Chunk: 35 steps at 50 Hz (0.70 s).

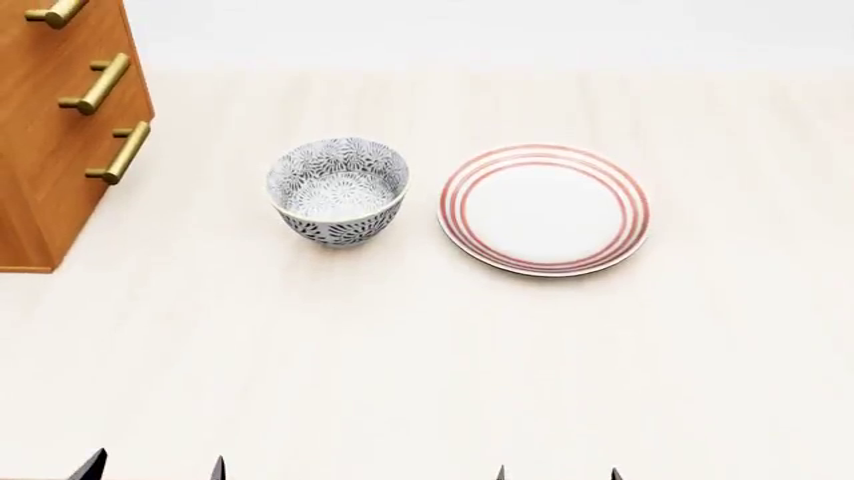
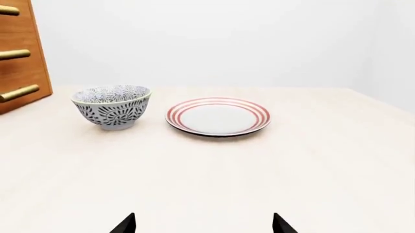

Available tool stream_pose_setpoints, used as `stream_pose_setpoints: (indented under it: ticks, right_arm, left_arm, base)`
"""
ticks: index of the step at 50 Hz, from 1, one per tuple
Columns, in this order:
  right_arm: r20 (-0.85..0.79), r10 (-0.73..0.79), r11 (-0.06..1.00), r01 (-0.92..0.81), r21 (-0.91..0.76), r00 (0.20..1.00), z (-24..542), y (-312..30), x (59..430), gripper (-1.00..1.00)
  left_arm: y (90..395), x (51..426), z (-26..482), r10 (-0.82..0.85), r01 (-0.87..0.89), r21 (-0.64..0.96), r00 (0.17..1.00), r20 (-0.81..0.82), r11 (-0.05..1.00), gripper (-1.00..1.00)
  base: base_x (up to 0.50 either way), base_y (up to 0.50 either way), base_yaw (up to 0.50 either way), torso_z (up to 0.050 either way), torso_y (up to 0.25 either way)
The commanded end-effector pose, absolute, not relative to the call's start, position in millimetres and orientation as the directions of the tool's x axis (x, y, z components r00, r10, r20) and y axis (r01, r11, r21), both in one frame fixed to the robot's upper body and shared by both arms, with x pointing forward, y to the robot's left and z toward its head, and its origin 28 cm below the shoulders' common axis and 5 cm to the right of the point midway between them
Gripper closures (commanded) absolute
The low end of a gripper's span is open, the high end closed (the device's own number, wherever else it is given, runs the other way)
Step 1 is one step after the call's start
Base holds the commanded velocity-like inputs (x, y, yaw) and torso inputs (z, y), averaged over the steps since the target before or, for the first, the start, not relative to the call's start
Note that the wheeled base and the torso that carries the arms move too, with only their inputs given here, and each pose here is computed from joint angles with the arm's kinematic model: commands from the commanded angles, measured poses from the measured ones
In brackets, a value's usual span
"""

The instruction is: Open the top drawer of the cabinet.

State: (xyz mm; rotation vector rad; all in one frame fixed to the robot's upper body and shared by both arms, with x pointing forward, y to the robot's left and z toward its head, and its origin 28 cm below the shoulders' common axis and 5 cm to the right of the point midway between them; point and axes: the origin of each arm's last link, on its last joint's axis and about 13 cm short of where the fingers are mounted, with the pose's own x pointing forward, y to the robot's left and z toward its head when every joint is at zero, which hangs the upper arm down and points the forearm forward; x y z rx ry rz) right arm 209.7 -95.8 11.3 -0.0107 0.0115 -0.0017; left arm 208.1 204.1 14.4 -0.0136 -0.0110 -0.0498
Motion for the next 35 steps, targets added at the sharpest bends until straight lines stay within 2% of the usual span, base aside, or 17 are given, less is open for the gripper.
stream_pose_setpoints:
  ticks: [1, 17, 35]
  right_arm:
    - [-0.014, -0.002, 1.0, 0.002, -0.014, 1.0, 11.5, -95.7, 209.2, -1.0]
    - [-0.023, -0.003, 1.0, 0.002, -0.018, 1.0, 10.5, -95.7, 209.6, -1.0]
    - [-0.022, -0.002, 1.0, 0.001, -0.015, 1.0, 11.7, -95.6, 210.4, -1.0]
  left_arm:
    - [204.0, 207.5, 14.9, -0.052, 0.052, -0.014, 0.999, 0.013, 0.999, -1.0]
    - [202.4, 207.5, 14.7, -0.055, 0.055, 0.009, 0.998, 0.014, 0.998, -1.0]
    - [203.4, 208.5, 15.2, -0.049, 0.049, -0.008, 0.999, 0.013, 0.999, -1.0]
  base:
    - [0.0, 0.0, 0.0, 0.05, 0.0]
    - [0.0, 0.0, 0.0, 0.05, 0.0]
    - [0.46, 0.0, 0.0, 0.0, 0.0]
